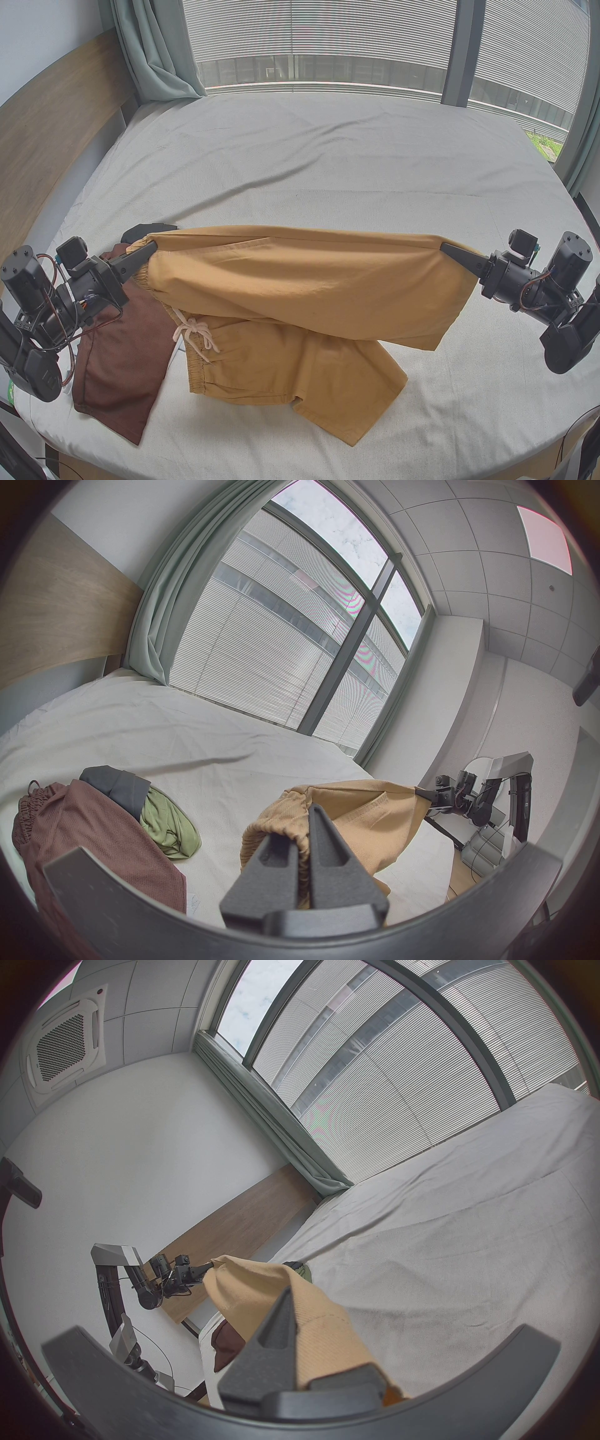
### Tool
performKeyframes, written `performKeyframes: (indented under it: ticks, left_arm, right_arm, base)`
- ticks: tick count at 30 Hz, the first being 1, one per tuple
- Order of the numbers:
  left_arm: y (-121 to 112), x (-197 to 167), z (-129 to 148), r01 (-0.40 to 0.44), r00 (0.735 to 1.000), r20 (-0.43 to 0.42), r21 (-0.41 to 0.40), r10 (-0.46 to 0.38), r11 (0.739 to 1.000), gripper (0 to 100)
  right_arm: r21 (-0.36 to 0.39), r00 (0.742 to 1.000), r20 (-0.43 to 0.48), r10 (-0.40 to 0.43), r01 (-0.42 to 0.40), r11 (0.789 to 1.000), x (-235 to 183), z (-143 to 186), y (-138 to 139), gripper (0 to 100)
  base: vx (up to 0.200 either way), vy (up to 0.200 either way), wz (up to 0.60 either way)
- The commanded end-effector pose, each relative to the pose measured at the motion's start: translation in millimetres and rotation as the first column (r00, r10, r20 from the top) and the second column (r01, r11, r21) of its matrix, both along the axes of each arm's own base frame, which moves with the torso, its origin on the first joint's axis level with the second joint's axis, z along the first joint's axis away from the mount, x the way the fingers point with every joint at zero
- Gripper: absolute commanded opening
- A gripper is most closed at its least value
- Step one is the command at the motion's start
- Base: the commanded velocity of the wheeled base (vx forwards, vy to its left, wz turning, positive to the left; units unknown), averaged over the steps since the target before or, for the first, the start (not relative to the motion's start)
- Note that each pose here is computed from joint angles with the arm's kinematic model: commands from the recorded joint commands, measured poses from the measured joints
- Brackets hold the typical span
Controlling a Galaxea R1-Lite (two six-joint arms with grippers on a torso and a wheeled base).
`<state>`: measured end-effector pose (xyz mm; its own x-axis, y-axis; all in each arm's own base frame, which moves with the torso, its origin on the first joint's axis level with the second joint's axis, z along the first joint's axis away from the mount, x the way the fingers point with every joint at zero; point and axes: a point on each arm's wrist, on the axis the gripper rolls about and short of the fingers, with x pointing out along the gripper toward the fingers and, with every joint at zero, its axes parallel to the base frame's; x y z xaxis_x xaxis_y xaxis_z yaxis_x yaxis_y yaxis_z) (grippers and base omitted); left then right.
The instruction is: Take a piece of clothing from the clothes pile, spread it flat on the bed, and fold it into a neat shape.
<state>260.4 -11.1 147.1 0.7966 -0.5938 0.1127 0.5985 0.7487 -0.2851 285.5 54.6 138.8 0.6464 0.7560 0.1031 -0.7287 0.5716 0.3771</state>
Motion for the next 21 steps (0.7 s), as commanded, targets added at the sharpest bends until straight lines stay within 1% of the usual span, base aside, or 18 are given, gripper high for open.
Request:
performKeyframes:
  ticks: [1, 7, 17, 21]
  left_arm:
    - [0.4, 4.0, -1.1, 0.000, 1.000, -0.003, -0.003, 0.000, 1.000, 0]
    - [1.8, 11.2, -3.5, -0.006, 1.000, -0.007, -0.005, 0.006, 1.000, 0]
    - [1.3, 36.6, -18.2, -0.027, 0.999, -0.033, -0.004, 0.026, 1.000, 0]
    - [0.7, 40.4, -15.7, -0.041, 0.999, -0.020, -0.009, 0.041, 0.999, 0]
  right_arm:
    - [0.000, 1.000, -0.003, -0.001, 0.001, 1.000, 0.8, -1.0, -0.3, 0]
    - [0.000, 1.000, 0.000, 0.003, -0.003, 1.000, 5.1, -1.5, 2.1, 0]
    - [0.007, 1.000, 0.010, -0.025, 0.025, 1.000, 27.1, -5.1, -4.5, 0]
    - [0.010, 1.000, 0.022, -0.022, 0.022, 1.000, 35.6, -5.2, -2.5, 0]
  base:
    - [0.000, 0.000, 0.00]
    - [0.000, 0.000, 0.00]
    - [0.000, 0.000, 0.00]
    - [0.000, 0.000, 0.00]
